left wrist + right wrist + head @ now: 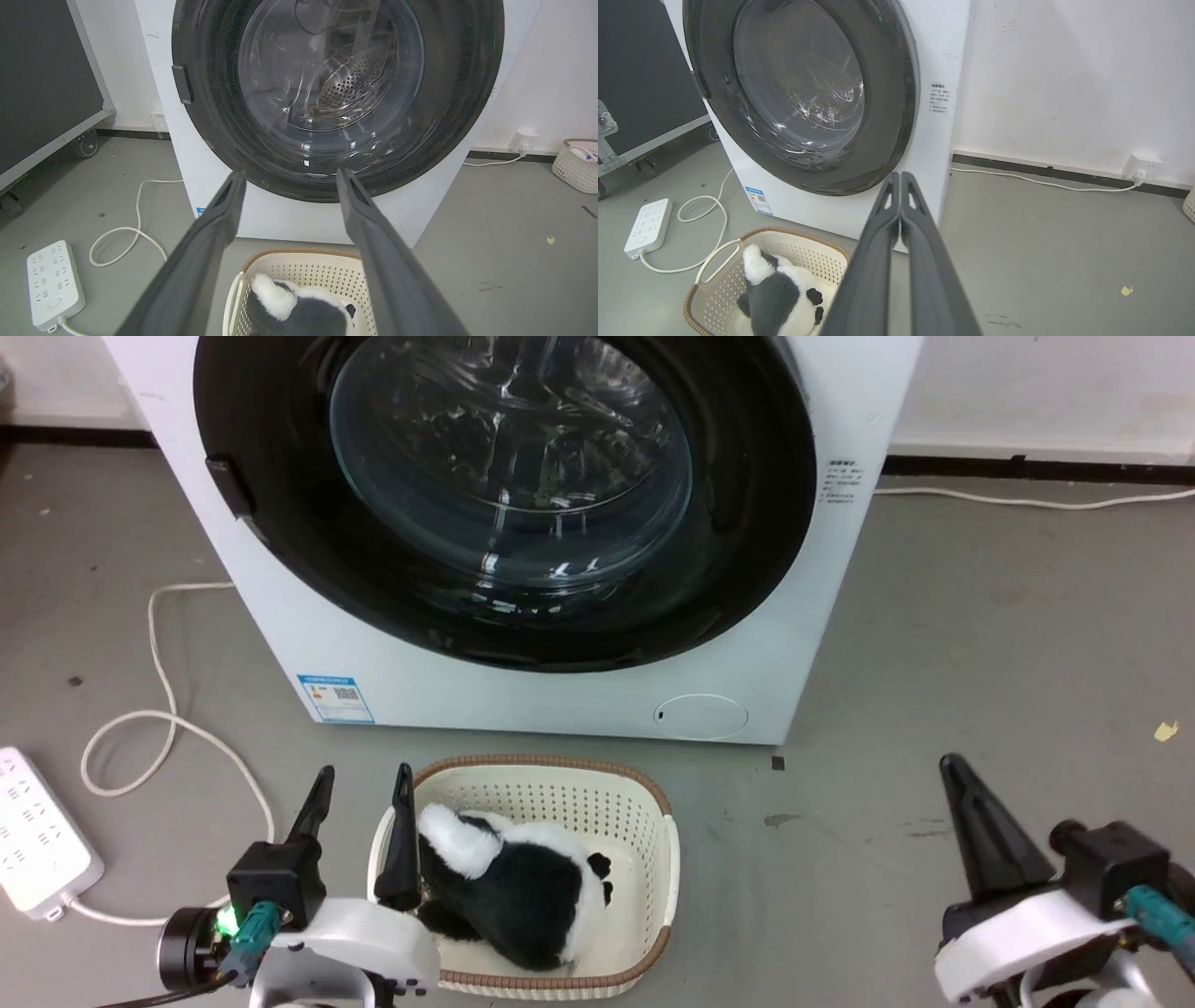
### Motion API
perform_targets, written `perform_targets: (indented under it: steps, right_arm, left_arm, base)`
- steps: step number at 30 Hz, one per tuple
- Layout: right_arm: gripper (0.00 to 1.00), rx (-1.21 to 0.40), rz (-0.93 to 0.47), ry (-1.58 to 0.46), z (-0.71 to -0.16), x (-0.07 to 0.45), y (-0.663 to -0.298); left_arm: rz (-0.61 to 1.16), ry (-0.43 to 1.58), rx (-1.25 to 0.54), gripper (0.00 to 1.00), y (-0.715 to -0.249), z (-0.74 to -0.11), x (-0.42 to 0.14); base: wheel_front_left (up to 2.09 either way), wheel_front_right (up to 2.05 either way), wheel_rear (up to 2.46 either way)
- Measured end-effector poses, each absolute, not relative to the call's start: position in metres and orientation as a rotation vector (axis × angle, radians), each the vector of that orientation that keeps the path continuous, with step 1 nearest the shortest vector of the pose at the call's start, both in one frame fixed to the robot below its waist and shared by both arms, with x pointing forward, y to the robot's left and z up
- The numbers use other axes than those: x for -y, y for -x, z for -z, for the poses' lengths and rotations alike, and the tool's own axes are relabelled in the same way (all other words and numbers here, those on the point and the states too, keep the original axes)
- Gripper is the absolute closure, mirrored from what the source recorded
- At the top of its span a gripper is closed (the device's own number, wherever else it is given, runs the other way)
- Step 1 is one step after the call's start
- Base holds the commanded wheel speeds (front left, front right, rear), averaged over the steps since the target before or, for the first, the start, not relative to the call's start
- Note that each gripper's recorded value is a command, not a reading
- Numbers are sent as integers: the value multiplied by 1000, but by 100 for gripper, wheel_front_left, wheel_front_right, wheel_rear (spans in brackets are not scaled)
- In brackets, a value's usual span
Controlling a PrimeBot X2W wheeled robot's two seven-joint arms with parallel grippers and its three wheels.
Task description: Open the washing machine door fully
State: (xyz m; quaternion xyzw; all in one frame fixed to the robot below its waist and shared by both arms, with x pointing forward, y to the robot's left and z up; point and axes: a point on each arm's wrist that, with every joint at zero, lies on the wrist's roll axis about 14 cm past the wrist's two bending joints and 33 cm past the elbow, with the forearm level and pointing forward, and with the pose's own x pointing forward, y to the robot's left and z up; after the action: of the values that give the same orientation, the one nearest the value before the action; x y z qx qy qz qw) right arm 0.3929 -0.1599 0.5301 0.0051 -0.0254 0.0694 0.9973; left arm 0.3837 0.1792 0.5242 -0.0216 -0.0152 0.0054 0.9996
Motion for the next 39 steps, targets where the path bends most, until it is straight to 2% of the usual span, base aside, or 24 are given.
perform_targets:
  steps: [13,21,31,39]
  right_arm:
    - [100,97,-133,-148,-548,170,-434]
    - [100,94,-141,-272,-561,171,-478]
    - [100,-36,-165,-538,-555,159,-543]
    - [100,-120,-181,-648,-550,148,-587]
  left_arm:
    - [-42,79,42,0,-391,-522,-186]
    - [-70,97,42,0,-399,-517,-193]
    - [-124,120,34,0,-406,-508,-209]
    - [-160,133,33,0,-410,-503,-219]
  base:
    - [0,0,0]
    - [0,0,0]
    - [0,0,0]
    - [0,0,0]
